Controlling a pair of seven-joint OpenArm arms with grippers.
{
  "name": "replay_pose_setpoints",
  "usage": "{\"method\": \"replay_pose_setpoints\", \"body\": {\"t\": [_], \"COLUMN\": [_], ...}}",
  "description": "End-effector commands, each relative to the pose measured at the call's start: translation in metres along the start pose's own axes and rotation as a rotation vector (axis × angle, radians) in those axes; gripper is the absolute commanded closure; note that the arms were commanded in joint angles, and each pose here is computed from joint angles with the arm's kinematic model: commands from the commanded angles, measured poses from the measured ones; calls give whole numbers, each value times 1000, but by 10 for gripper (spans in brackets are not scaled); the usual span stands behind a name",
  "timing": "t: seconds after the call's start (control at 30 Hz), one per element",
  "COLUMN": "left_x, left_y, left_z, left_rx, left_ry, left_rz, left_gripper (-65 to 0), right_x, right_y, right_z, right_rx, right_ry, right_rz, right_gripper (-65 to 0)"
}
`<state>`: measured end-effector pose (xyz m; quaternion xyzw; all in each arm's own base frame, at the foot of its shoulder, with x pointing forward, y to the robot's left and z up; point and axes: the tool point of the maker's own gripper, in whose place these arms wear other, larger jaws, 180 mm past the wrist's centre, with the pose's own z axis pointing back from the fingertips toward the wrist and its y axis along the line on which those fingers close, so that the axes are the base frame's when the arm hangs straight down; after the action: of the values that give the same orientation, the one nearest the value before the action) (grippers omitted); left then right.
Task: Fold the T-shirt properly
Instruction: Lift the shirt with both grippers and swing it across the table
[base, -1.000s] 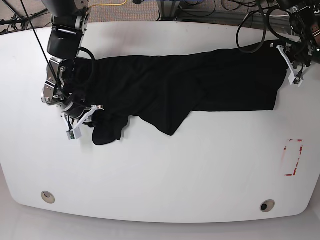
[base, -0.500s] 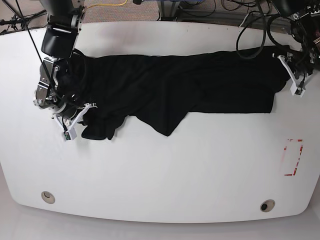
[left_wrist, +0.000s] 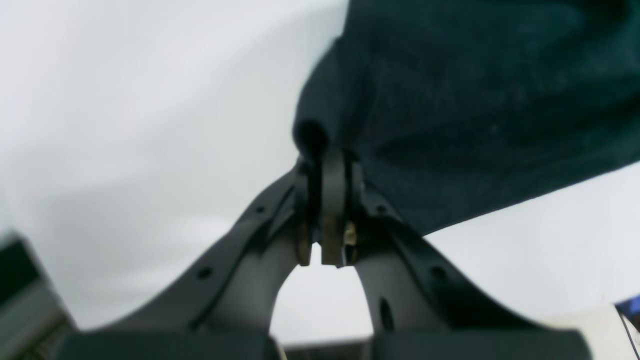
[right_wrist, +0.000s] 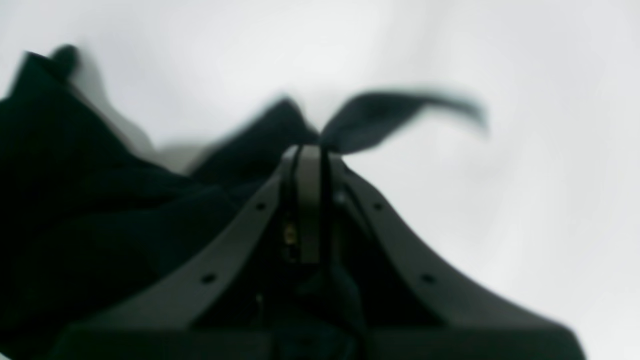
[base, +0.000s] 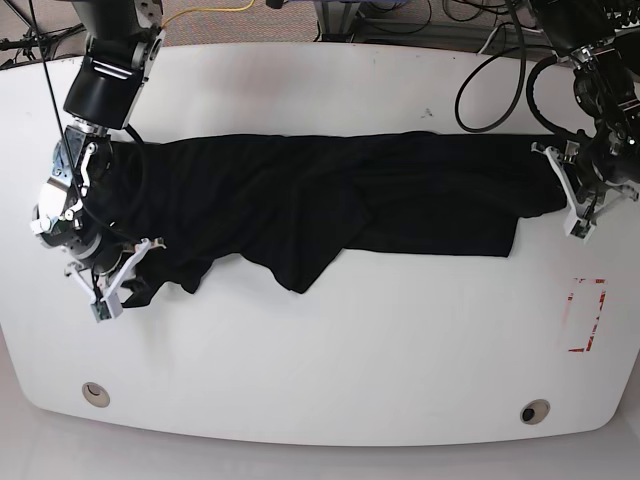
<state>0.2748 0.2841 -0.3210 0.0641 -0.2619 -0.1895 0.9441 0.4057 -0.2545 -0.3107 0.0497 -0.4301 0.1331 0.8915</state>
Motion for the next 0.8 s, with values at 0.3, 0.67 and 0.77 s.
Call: {"method": "replay_pose_setpoints", "body": {"t": [0.3,0.67,0.77], "left_x": [90,172,190], "left_y": [34,59,67], "left_z": [42,86,102], "left_rx": [133,224,251], "left_ry": [-236,-426,-481], "left_rz": [-63,-118,-117], "left_gripper": [0,0,0], "right_x": [95,169,188], "right_y": [-45,-59,-63], "right_z": [34,59,69], "right_rx": [-105,-153,-170], "right_ry": [-176,-279,-307], "right_rz": [86,179,197], "right_gripper": [0,0,0]}}
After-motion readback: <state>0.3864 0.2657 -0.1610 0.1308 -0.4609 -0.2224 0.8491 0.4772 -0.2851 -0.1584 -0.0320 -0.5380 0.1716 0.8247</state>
